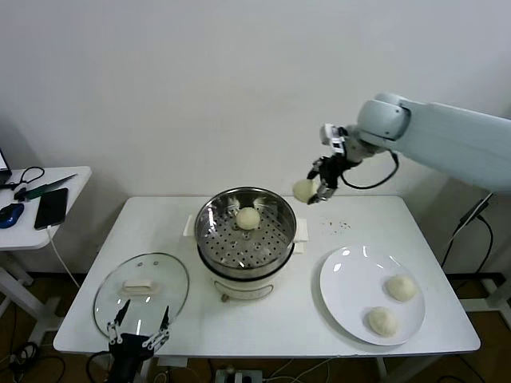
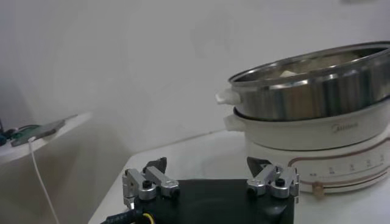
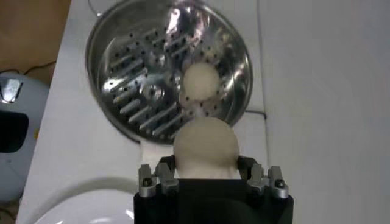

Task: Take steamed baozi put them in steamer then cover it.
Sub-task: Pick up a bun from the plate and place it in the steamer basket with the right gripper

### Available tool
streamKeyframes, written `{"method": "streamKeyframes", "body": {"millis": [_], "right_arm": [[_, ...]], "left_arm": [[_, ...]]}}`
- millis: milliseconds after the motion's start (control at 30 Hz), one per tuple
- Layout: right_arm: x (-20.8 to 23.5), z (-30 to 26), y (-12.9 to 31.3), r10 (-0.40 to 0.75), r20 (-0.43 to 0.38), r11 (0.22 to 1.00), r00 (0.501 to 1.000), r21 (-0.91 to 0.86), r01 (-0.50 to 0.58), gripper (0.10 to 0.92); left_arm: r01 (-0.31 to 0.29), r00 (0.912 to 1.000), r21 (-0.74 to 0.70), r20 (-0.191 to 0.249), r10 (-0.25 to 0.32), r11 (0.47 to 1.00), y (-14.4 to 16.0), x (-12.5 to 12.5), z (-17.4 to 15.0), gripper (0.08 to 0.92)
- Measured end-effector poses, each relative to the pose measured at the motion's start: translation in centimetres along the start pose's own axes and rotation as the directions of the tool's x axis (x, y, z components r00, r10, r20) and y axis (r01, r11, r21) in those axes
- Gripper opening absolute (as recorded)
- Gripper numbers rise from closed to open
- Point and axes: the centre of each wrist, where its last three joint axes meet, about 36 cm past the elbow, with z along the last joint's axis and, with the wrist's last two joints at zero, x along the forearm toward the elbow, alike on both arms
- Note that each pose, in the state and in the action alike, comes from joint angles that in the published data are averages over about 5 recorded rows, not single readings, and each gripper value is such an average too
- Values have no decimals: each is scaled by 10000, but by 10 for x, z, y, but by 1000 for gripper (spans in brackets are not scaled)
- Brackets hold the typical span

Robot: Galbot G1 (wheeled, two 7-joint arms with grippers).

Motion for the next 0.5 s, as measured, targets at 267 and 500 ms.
{"method": "streamKeyframes", "body": {"millis": [267, 500], "right_arm": [[-46, -79, -8, -250, 40, 9968, 9997, 759, 247, 664], [-98, -122, 0, -696, -78, 9900, 9975, 1225, 700, 669]], "left_arm": [[32, 10000, -23, 33, -32, 10000, 2, -2, 0, 823], [63, 9999, -16, 84, -63, 10000, 3, -6, -1, 823]]}}
